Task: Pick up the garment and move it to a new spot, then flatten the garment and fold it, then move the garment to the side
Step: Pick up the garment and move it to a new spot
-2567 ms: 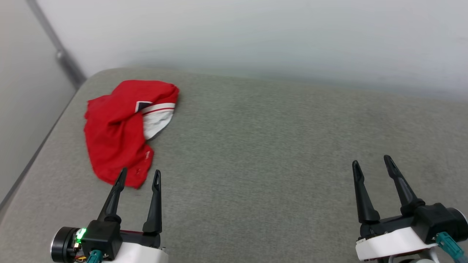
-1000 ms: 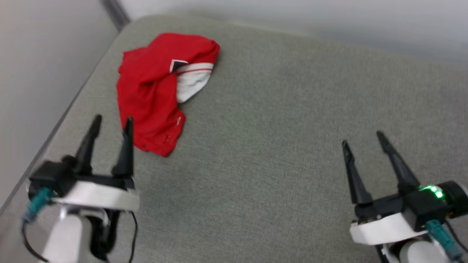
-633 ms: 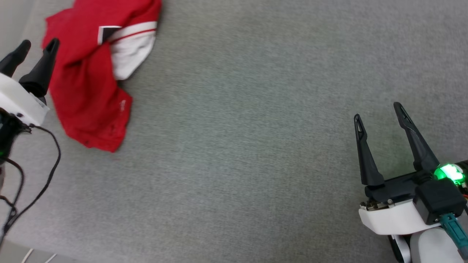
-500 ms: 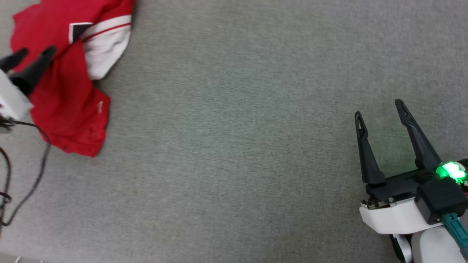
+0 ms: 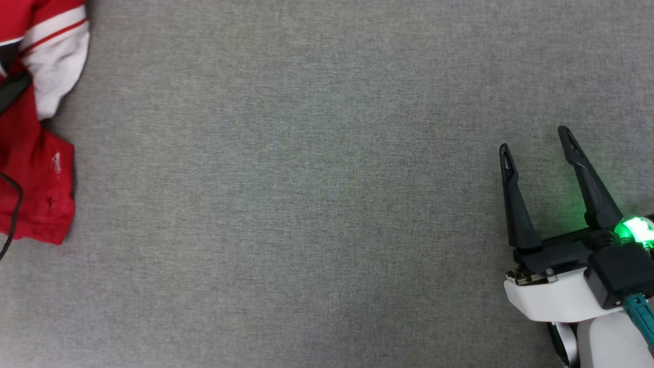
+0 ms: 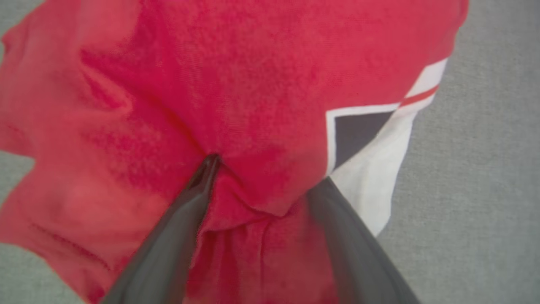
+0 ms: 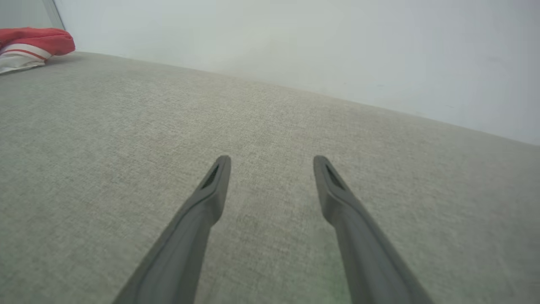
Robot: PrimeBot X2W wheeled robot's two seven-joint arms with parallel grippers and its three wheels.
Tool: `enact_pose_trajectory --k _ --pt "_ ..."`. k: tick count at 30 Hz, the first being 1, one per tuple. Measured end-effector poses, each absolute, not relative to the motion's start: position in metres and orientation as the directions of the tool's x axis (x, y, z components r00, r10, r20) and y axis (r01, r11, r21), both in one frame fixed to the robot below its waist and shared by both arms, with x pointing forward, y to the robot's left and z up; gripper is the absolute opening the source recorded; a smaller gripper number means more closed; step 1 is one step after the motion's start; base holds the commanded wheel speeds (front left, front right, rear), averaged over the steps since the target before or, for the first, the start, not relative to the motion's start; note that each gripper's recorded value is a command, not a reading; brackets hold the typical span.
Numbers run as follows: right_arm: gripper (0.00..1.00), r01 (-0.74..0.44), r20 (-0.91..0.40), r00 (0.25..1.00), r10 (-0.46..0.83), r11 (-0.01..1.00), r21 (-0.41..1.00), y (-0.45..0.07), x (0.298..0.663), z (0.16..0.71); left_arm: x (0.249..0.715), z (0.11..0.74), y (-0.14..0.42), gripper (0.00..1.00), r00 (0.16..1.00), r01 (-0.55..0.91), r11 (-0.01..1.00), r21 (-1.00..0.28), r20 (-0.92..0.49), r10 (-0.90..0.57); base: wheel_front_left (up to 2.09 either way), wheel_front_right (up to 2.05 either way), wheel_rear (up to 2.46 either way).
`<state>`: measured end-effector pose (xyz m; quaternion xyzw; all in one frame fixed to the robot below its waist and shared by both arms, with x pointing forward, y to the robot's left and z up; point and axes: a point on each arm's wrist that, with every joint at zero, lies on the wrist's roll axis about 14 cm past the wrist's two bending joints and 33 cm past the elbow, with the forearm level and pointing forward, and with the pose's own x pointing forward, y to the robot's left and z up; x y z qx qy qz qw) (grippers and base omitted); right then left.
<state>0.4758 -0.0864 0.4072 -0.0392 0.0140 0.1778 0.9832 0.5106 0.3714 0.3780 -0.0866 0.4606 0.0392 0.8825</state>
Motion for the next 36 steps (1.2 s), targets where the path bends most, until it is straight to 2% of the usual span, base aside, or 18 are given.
enact_pose_trajectory --k 4,5,6,12,15,21,25,32,36 --pt "1.00 -0.342 -0.046 0.940 0.339 0.937 -0.075 -0.090 0.477 0.405 0.510 0.368 0.370 1.00 0.547 -0.153 0.982 -0.113 -0.837 -0.011 0.00 0.00 0.00" --pt "1.00 -0.341 -0.046 0.940 0.338 0.937 -0.076 -0.090 0.477 0.405 0.510 0.366 0.368 0.11 0.544 -0.153 0.981 -0.121 -0.839 -0.019 0.00 0.00 0.00" --pt "1.00 -0.340 -0.045 0.940 0.337 0.937 -0.077 -0.091 0.477 0.406 0.510 0.366 0.366 0.00 0.542 -0.148 0.981 -0.126 -0.840 -0.026 0.00 0.00 0.00" --pt "1.00 -0.347 -0.024 0.938 0.346 0.934 -0.080 -0.087 0.475 0.417 0.510 0.380 0.366 0.00 0.610 -0.144 0.981 -0.133 -0.792 -0.019 0.00 0.00 0.00" --pt "1.00 -0.355 -0.001 0.934 0.356 0.931 -0.080 -0.083 0.473 0.429 0.513 0.400 0.366 0.00 0.675 -0.135 0.980 -0.144 -0.737 -0.015 0.00 0.00 0.00" --pt "1.00 -0.350 0.063 0.933 0.355 0.933 -0.084 -0.082 0.465 0.462 0.525 0.474 0.366 0.00 0.837 -0.069 0.991 -0.117 -0.547 -0.006 0.00 0.00 0.00" --pt "1.00 -0.341 0.098 0.932 0.348 0.936 -0.085 -0.085 0.454 0.483 0.522 0.520 0.353 0.00 0.903 0.001 0.996 -0.095 -0.427 -0.041 0.00 0.00 0.00" --pt "1.00 -0.316 0.181 0.928 0.327 0.945 -0.086 -0.092 0.433 0.525 0.512 0.595 0.312 0.00 0.966 0.133 0.990 -0.044 -0.218 -0.140 0.00 0.00 0.00" --pt "1.00 -0.280 0.240 0.926 0.291 0.957 -0.080 -0.105 0.417 0.552 0.498 0.616 0.236 0.00 0.946 0.284 0.957 -0.065 -0.147 -0.290 0.00 0.00 0.00"
